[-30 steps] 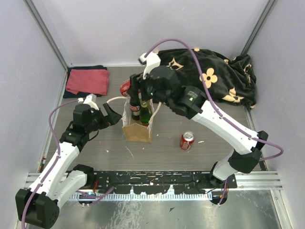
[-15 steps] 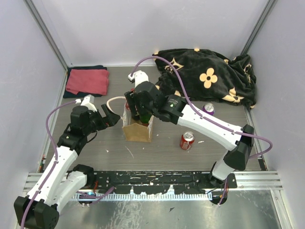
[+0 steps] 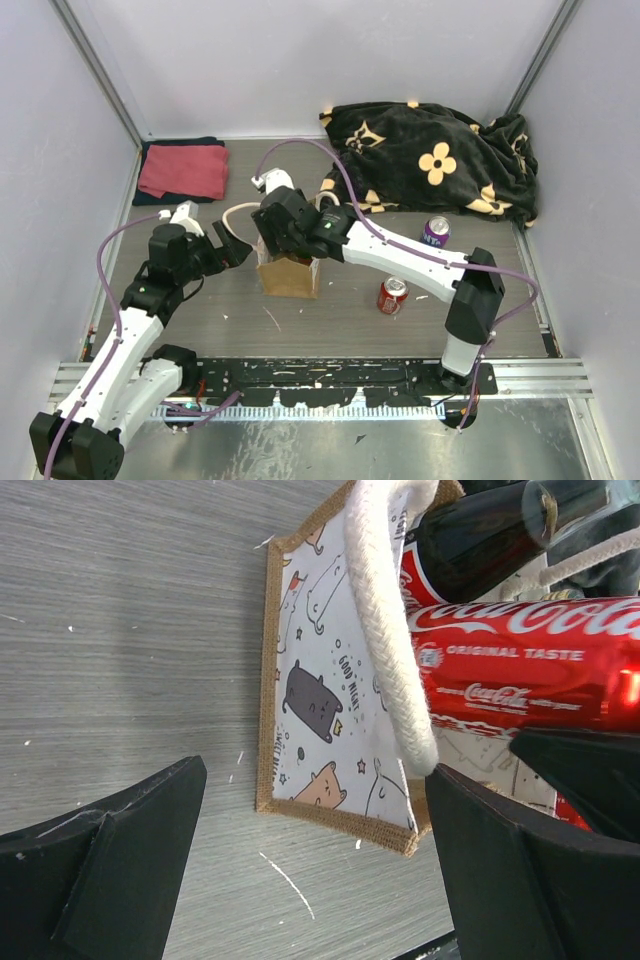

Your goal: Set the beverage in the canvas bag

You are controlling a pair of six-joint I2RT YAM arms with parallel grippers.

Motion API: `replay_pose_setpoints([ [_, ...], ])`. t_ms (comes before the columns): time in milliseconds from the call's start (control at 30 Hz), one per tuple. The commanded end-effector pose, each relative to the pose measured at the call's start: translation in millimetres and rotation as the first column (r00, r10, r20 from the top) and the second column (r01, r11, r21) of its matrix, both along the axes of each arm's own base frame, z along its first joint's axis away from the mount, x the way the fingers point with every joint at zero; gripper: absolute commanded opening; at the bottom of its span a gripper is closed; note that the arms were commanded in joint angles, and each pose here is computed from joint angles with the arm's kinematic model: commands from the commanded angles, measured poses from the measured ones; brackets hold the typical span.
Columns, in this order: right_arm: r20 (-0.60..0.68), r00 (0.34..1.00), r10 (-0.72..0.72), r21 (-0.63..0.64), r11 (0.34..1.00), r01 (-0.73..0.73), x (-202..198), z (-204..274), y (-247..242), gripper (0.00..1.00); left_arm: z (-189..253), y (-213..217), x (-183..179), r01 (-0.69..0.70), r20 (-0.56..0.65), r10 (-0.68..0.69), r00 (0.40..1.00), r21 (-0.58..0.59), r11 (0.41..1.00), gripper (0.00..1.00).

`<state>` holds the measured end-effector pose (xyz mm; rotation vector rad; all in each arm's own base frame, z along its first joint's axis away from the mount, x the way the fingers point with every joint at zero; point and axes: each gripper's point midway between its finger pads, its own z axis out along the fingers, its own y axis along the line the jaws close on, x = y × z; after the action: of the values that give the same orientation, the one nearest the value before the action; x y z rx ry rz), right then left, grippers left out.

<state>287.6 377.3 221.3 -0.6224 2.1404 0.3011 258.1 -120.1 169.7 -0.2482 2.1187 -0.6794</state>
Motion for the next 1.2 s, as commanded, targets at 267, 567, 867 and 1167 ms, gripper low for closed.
replay_pose_setpoints([
  [267,0.063,0.997,-0.038,0.007,0.999,0.037,18.6,-3.6,19.5,0.01,-4.9,0.4,-3.6,0.009,0.003,-0.009,1.0,0.003,1.0,0.98],
  [567,0.034,0.998,-0.045,-0.065,0.997,0.047,24.8,-43.0,25.1,0.01,-4.6,-0.3,-4.4,0.013,0.006,-0.013,1.0,0.0,1.0,0.98],
  [867,0.003,0.998,-0.067,-0.115,0.991,0.067,27.5,-76.4,23.0,0.01,-6.1,-0.3,-7.5,0.016,0.007,-0.016,1.0,-0.006,1.0,0.98],
  [1167,-0.021,0.994,-0.106,-0.148,0.984,0.102,33.7,-96.8,14.7,0.01,-8.0,0.0,-13.0,0.021,0.006,-0.02,1.0,-0.01,1.0,0.98],
])
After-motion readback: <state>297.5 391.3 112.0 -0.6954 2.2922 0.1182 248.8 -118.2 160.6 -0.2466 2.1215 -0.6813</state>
